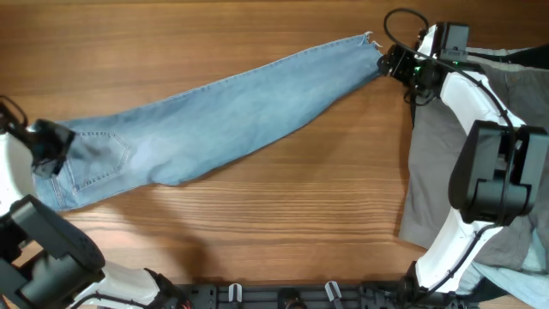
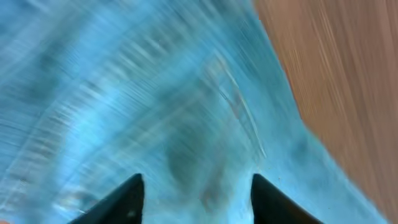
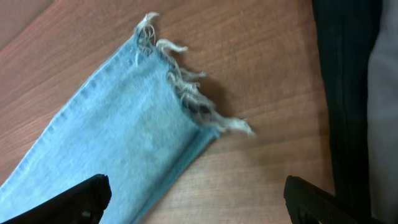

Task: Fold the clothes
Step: 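Drag the hems with the right gripper leftward over the waist, folding in half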

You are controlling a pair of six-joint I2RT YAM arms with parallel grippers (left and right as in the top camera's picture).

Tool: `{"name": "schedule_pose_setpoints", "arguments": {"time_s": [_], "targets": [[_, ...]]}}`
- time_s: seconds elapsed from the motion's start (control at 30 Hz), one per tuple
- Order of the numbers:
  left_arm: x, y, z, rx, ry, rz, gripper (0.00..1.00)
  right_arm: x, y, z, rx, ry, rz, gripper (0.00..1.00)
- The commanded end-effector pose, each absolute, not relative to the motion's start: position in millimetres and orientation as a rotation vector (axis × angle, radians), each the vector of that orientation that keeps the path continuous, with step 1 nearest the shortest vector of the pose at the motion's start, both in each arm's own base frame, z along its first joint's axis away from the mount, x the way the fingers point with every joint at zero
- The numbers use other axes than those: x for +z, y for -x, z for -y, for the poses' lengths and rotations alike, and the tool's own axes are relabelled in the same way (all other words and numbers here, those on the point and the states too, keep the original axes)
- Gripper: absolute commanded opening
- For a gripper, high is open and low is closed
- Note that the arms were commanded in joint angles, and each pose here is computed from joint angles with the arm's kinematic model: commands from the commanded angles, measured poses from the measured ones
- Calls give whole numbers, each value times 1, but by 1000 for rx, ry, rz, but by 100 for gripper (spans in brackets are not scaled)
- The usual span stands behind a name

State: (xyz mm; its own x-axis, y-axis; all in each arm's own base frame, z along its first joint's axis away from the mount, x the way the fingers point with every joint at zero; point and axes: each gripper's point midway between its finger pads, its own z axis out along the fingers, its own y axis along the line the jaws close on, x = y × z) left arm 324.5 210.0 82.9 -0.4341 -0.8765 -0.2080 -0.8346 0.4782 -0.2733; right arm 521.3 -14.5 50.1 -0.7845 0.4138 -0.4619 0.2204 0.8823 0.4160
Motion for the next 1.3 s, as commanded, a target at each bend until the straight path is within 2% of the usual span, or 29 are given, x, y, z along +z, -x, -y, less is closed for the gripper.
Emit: {"name": "schedule_pose_setpoints", "arguments": {"time_s": [0.0, 0.1, 0.2, 0.33, 0.5, 0.57, 0.6, 0.63, 0.67, 0.77, 0.87, 1.07, 1.27], "targets": [[83, -345, -168, -268, 1135, -2573, 35, 17, -529, 15, 414, -368, -2517, 95], [80, -352, -146, -266, 989, -2644, 27, 5, -538, 13, 409, -317, -2496, 95], [77, -354, -131, -268, 941, -2677, 25, -1, -547, 8, 446, -294, -2463, 95], [73, -356, -113, -279, 870, -2722, 24, -5, -556, -22, 595, -202, -2412, 85], [71, -353, -99, -288, 821, -2764, 21, -11, -556, -53, 645, -125, -2409, 65], [71, -351, -98, -290, 825, -2773, 18, -14, -556, -56, 616, -126, -2420, 50], [70, -350, -98, -291, 828, -2779, 18, -14, -556, -56, 605, -132, -2423, 34], [70, -348, -97, -293, 832, -2787, 17, -14, -556, -56, 610, -142, -2423, 9], [69, -346, -96, -294, 835, -2793, 15, -14, -556, -56, 619, -169, -2426, 4], [68, -340, -94, -300, 846, -2818, 10, -1, -557, -49, 684, -251, -2407, 5], [67, -334, -92, -305, 858, -2841, 7, 39, -558, -40, 796, -247, -2333, 4], [73, -331, -90, -306, 858, -2841, 4, 142, -550, 5, 852, -247, -2166, 4], [120, -340, -88, -327, 791, -2715, 6, 247, -522, 51, 760, -249, -2002, 4]]}}
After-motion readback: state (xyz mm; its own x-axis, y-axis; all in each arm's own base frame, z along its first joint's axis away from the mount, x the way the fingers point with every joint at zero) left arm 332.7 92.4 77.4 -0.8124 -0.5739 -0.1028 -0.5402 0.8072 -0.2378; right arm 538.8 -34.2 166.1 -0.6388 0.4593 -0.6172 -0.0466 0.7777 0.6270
